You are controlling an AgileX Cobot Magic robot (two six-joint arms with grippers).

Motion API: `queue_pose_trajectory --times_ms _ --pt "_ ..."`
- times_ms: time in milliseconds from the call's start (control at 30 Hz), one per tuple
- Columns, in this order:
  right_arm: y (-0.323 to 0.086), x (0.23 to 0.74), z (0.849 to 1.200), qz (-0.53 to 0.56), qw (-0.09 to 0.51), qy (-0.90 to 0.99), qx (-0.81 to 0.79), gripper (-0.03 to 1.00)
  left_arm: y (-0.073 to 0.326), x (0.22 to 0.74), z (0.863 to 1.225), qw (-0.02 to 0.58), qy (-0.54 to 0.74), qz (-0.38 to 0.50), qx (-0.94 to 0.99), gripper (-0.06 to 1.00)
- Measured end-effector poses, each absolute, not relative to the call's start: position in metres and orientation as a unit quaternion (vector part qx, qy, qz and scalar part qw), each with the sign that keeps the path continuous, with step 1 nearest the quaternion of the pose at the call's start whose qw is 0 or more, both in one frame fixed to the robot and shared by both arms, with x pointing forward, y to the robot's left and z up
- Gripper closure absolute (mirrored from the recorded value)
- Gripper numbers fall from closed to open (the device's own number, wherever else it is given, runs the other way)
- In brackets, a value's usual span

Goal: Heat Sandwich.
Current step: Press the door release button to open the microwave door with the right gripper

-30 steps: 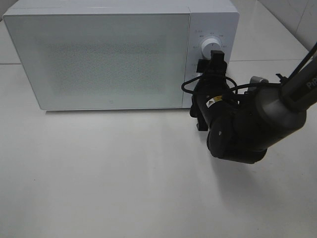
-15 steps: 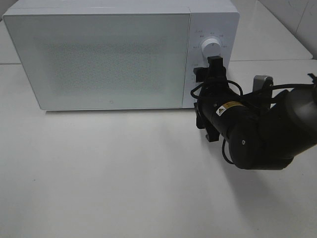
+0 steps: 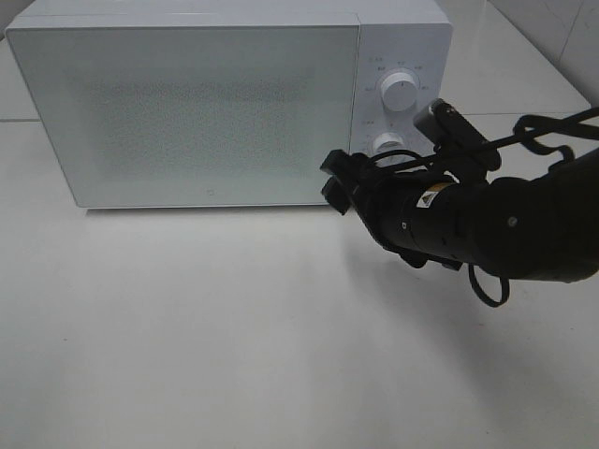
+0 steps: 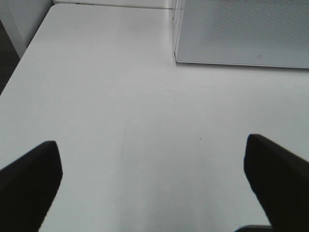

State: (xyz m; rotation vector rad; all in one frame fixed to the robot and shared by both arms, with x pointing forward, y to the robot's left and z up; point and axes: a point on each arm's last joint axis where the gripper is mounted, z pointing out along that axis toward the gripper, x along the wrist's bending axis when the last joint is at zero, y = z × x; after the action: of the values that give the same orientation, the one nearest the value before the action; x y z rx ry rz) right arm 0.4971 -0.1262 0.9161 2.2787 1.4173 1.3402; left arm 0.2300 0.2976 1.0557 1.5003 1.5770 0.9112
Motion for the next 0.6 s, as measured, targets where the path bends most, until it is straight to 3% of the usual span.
queue_pose_trajectory --times_ms 100,267,600 --pt "-0.126 0.487 0.924 0.405 0.096 0.590 0.692 0.20 0.298 0.230 1.056 0.381 0.618 0.357 0.588 -0.02" --pt "-0.127 0.468 0.935 0.342 0.088 0.723 0.593 0.20 0.298 0.230 1.056 0.381 0.618 0.357 0.588 -0.02" --pt "-0.146 0.444 0.964 0.287 0.052 0.807 0.514 0.20 0.298 0.230 1.056 0.381 0.618 0.357 0.588 -0.02"
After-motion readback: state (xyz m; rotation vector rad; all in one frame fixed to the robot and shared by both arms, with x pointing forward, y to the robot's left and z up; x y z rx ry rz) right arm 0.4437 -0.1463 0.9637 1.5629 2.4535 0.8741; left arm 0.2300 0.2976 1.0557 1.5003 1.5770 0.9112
